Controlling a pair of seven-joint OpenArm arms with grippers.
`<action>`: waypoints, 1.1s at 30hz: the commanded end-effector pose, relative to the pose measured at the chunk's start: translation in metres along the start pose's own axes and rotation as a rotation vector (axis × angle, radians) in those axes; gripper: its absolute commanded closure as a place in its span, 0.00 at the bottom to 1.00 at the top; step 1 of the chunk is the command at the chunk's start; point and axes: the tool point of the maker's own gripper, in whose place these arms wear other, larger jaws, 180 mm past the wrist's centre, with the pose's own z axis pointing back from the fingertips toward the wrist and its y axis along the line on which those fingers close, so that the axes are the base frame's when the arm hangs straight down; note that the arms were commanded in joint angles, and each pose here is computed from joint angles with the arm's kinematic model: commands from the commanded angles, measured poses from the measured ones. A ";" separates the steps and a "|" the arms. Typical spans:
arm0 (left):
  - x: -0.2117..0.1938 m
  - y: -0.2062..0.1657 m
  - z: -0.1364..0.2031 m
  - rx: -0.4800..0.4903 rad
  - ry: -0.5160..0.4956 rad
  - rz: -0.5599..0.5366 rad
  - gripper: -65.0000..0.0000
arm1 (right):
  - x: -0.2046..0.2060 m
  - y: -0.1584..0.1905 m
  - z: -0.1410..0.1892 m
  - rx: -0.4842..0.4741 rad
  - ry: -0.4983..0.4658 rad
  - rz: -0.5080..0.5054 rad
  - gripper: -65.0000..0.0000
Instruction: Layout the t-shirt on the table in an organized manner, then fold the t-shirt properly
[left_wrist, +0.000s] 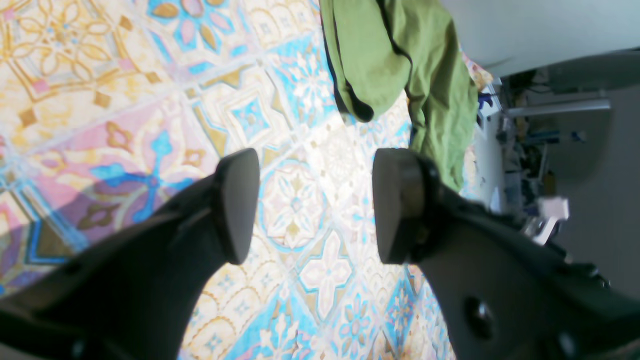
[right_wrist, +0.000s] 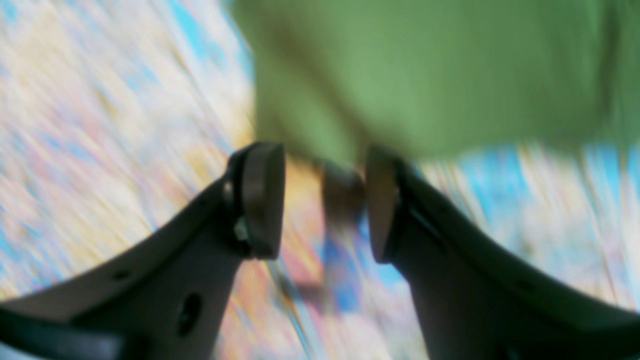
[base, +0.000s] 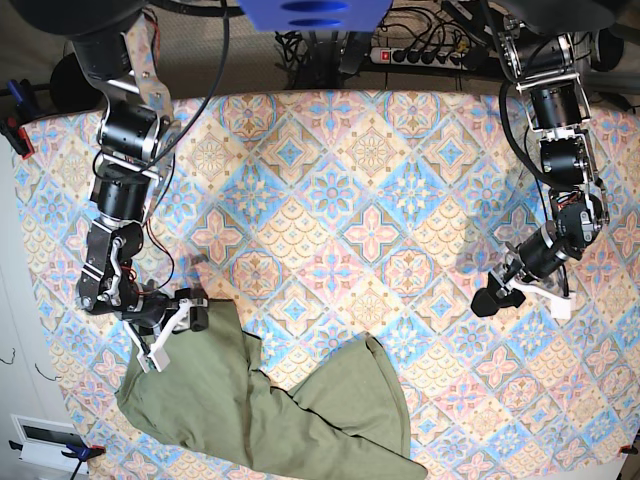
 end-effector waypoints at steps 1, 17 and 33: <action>0.017 -0.010 0.006 -0.025 -0.039 -0.028 0.46 | 0.009 -0.007 0.005 -0.001 -0.036 -0.025 0.60; 0.006 0.000 0.008 -0.008 -0.024 -0.015 0.46 | 0.048 0.012 -0.007 0.092 -0.254 -0.168 0.36; 0.006 0.000 0.008 -0.006 -0.020 -0.016 0.46 | 0.031 0.015 -0.016 0.108 -0.288 -0.243 0.36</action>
